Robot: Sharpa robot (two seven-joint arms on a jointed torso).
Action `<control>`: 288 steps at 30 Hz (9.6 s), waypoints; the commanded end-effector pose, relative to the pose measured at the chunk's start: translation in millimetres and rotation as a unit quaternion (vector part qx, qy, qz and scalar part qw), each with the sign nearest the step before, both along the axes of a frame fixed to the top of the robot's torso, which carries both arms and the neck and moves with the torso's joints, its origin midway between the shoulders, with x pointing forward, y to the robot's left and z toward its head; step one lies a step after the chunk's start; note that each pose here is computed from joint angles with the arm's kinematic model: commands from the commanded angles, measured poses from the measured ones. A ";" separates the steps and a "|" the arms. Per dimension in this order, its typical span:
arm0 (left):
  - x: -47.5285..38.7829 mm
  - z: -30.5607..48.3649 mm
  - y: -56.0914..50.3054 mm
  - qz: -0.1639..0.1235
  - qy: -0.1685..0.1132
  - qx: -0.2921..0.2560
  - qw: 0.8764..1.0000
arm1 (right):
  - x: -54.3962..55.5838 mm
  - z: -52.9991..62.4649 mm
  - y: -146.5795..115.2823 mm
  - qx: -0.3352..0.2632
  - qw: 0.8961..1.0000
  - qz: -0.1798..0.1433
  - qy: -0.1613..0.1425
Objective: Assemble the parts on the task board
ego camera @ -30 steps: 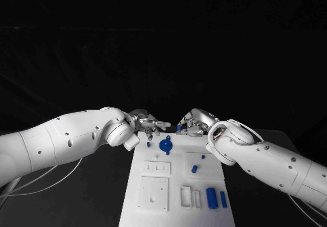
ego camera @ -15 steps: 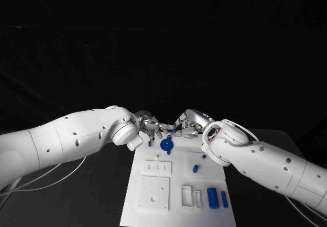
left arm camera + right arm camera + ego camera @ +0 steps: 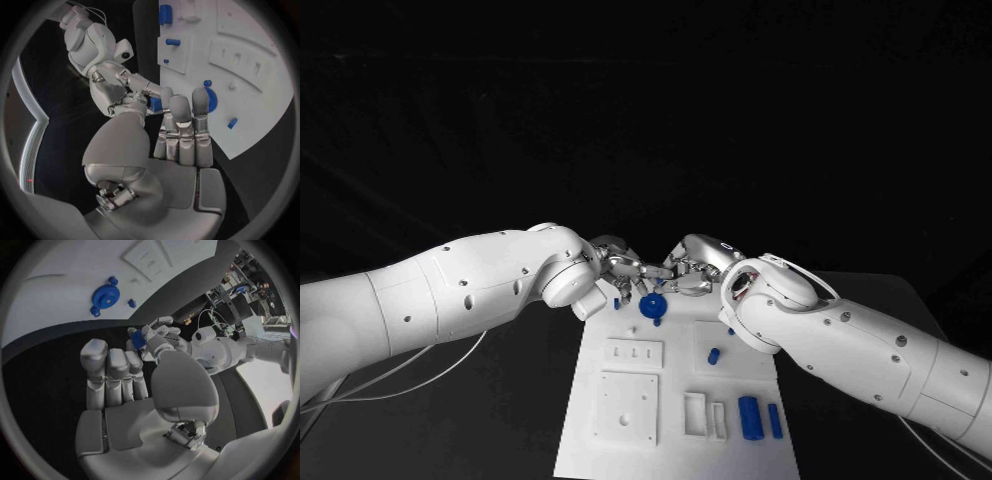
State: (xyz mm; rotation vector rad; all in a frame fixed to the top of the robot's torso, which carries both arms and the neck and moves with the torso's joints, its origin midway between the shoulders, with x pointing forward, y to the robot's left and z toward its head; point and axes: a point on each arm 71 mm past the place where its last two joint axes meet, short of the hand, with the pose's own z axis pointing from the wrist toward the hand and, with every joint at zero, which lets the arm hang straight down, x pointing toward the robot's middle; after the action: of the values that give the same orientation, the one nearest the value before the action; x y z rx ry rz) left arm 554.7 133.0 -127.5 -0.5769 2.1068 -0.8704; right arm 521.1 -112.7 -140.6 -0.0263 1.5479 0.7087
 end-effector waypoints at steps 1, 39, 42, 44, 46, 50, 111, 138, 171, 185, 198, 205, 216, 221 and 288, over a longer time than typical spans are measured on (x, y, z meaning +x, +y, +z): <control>-3.4 0.3 -6.9 -0.023 0.007 0.000 1.000 | -0.1 -1.1 1.7 -0.010 1.000 0.005 0.001; -0.9 1.8 1.0 0.007 -0.003 -0.008 1.000 | 0.3 -9.5 -1.5 -0.026 1.000 0.006 0.015; -1.1 1.7 1.4 0.007 -0.002 -0.007 1.000 | 0.4 -9.6 -1.9 -0.026 1.000 0.006 0.014; -1.1 1.6 2.0 0.008 -0.002 -0.007 1.000 | 0.6 -9.5 -2.5 -0.024 1.000 0.005 0.012; -1.1 1.5 2.5 0.010 -0.002 -0.007 1.000 | 0.7 -9.1 -3.2 -0.019 1.000 0.004 0.010; -0.9 1.5 3.8 0.013 -0.002 -0.006 1.000 | 0.8 -8.2 -5.4 -0.011 1.000 0.003 0.006; -70.7 -104.2 17.1 0.101 -0.024 0.080 0.991 | 18.2 -7.7 -141.7 0.081 0.987 -0.135 0.029; -61.7 -118.4 5.6 0.088 0.018 0.108 0.990 | 19.9 -10.3 -136.7 0.078 0.987 -0.131 0.040; -59.0 -120.5 9.3 0.085 0.016 0.139 0.987 | 20.4 -11.8 -135.4 0.075 0.988 -0.129 0.047; -59.9 -121.9 7.1 0.076 0.022 0.142 0.987 | 21.0 -12.6 -134.3 0.075 0.988 -0.128 0.049; -59.2 -122.8 6.9 0.071 0.025 0.145 0.987 | 21.3 -13.3 -133.8 0.074 0.988 -0.128 0.051; -57.9 -122.6 8.2 0.074 0.021 0.147 0.986 | 21.6 -13.6 -133.6 0.074 0.988 -0.128 0.052; -56.4 -122.0 8.8 0.073 0.013 0.153 0.985 | 21.7 -13.8 -133.6 0.074 0.988 -0.128 0.053; -56.4 -122.1 8.5 0.070 0.013 0.155 0.985 | 21.8 -14.0 -133.7 0.074 0.988 -0.128 0.053; -54.9 -122.2 6.9 0.057 -0.004 0.170 0.984 | 22.1 -15.1 -132.6 0.073 0.988 -0.124 0.058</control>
State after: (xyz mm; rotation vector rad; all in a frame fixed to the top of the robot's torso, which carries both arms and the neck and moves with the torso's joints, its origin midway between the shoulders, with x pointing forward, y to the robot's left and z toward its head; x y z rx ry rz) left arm 500.2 142.2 -250.0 -0.5210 2.1262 -0.4247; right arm 543.5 -247.0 -155.4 0.3280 1.5622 0.6243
